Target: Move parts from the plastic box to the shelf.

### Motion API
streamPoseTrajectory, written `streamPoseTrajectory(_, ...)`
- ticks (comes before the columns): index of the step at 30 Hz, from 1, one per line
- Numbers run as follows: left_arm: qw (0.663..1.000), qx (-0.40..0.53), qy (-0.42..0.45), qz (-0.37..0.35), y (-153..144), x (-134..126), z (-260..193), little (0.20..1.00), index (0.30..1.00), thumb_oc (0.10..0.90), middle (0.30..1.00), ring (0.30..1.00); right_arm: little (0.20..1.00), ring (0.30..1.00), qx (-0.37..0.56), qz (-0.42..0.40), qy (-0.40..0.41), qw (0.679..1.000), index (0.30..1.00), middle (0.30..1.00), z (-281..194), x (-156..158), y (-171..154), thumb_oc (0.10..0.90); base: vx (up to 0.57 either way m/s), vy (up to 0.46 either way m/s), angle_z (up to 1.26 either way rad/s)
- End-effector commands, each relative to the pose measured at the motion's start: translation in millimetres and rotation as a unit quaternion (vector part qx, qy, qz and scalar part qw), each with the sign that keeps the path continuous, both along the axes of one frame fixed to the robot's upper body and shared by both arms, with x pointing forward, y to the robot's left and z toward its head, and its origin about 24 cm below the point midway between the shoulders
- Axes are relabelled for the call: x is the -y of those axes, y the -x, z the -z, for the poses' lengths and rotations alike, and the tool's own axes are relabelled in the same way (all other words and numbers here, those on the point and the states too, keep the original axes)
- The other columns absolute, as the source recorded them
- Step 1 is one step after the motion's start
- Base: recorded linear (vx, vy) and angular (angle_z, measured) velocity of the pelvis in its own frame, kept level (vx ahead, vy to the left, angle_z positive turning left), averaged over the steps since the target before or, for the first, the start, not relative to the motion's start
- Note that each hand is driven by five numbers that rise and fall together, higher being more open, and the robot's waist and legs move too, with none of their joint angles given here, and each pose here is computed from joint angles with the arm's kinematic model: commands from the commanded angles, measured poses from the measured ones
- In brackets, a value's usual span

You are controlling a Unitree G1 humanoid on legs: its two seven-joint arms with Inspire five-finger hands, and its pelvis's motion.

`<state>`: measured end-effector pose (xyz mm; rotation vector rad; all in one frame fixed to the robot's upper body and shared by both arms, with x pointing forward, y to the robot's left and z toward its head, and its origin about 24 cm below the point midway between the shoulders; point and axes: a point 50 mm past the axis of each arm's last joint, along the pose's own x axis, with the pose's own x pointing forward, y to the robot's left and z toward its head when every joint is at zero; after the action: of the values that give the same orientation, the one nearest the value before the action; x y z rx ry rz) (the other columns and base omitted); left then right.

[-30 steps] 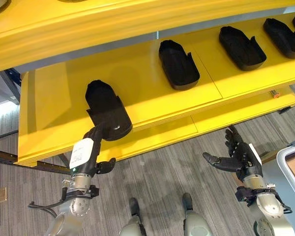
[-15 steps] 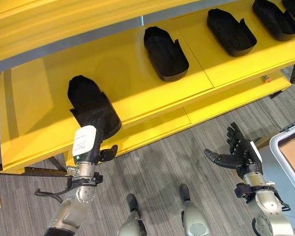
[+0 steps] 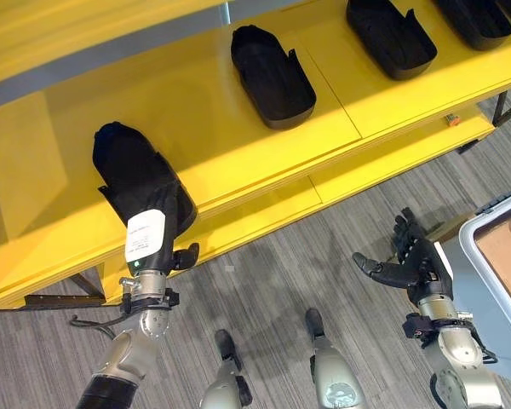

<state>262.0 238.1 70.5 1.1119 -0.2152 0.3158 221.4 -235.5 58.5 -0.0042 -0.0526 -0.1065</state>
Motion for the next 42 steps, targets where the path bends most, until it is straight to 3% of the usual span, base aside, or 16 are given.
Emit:
streamPoseTrajectory(1,0.994,0.108,-0.022,-0.025,-10,-12,-39,1.000,1.000,0.900,1.000,1.000,1.000,1.000,0.118,0.011,-0.020,0.993,1.000,1.000,-38,4,-1,0.900,0.01,-0.006,-0.04)
streamPoseTrajectory(21,0.989,0.105,-0.072,-0.080,-16,-39,-44,1.000,1.000,0.900,1.000,1.000,1.000,1.000,0.116,0.021,-0.018,0.993,1.000,1.000,-36,7,-1,0.900,0.00,0.001,-0.01)
streamPoseTrajectory(42,0.953,0.157,-0.240,-0.092,-26,-68,-111,1.000,1.000,0.900,1.000,1.000,1.000,1.000,0.112,0.010,-0.008,0.994,1.000,1.000,-35,13,5,0.900,0.00,0.002,0.01)
